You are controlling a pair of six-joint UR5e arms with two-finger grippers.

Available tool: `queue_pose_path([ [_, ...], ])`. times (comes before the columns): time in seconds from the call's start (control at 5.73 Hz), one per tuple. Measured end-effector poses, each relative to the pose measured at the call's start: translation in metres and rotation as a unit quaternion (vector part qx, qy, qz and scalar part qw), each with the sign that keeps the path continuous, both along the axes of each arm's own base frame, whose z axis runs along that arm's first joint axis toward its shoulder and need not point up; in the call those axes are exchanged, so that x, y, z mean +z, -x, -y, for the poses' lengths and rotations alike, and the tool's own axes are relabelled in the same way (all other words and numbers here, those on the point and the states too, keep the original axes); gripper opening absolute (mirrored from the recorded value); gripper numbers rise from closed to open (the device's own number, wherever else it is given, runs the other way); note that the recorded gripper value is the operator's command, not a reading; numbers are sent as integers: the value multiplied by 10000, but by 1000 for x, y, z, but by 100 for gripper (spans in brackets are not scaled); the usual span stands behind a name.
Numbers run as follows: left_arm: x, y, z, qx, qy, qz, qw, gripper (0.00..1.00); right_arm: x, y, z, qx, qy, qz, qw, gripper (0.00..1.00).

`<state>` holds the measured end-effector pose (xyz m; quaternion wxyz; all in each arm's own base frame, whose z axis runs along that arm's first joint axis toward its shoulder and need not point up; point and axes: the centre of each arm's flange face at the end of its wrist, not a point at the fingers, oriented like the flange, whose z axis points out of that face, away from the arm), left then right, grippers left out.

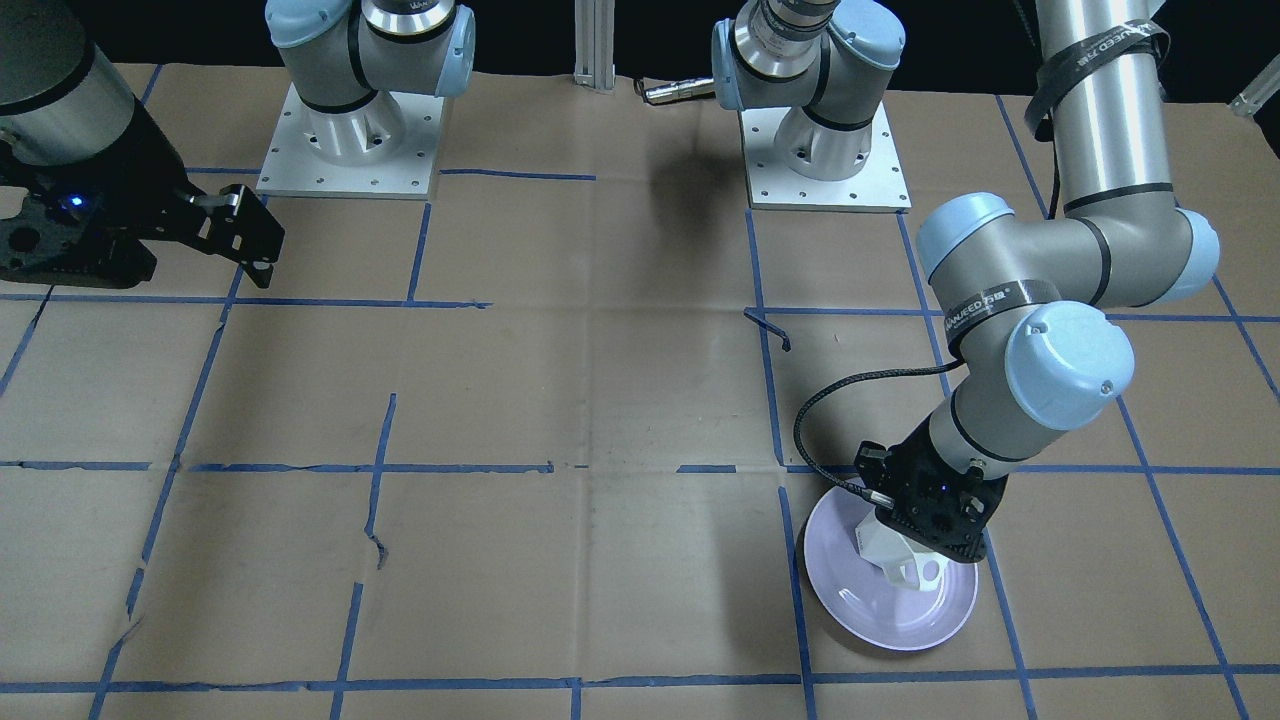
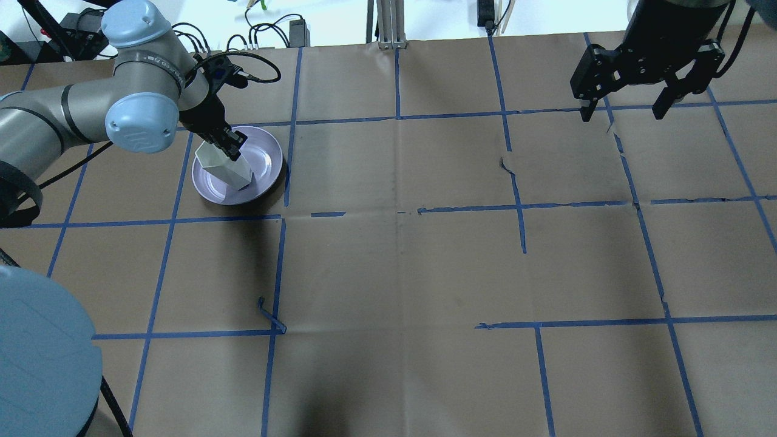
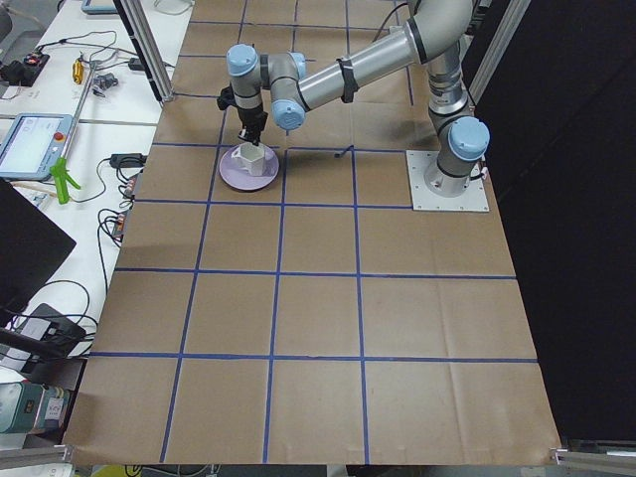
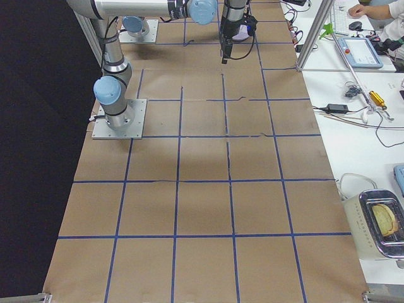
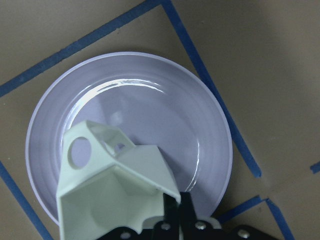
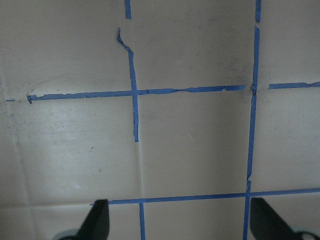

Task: Flip cup and place on plate
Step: 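Turn the mug upright and lower it onto the plate with the left gripper, then open the left gripper and raise it away from the mug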

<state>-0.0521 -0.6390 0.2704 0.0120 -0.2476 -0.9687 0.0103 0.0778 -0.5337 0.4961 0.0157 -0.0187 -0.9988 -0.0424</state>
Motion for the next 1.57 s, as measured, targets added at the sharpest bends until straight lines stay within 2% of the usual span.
queue_pose_path([
  [0.35, -3, 1, 1, 58, -4, -19, 10000, 9, 0, 0, 0, 0, 0, 0, 10000, 100],
  [0.52, -3, 2, 1, 60, -8, -25, 10000, 91, 0, 0, 0, 0, 0, 0, 10000, 100],
  [0.7, -4, 3, 1, 59, -11, -30, 10000, 98, 0, 0, 0, 0, 0, 0, 10000, 100],
  [0.87, -2, 4, 0, 99, 3, -30, 9999, 98, 0, 0, 0, 0, 0, 0, 10000, 100],
  [1.22, 21, 16, 0, 494, 145, -20, 9987, 98, 0, 0, 0, 0, 0, 0, 10000, 100],
  [1.57, 68, 41, -9, 952, 164, -13, 9953, 98, 0, 0, 0, 0, -1, 0, 10000, 100],
])
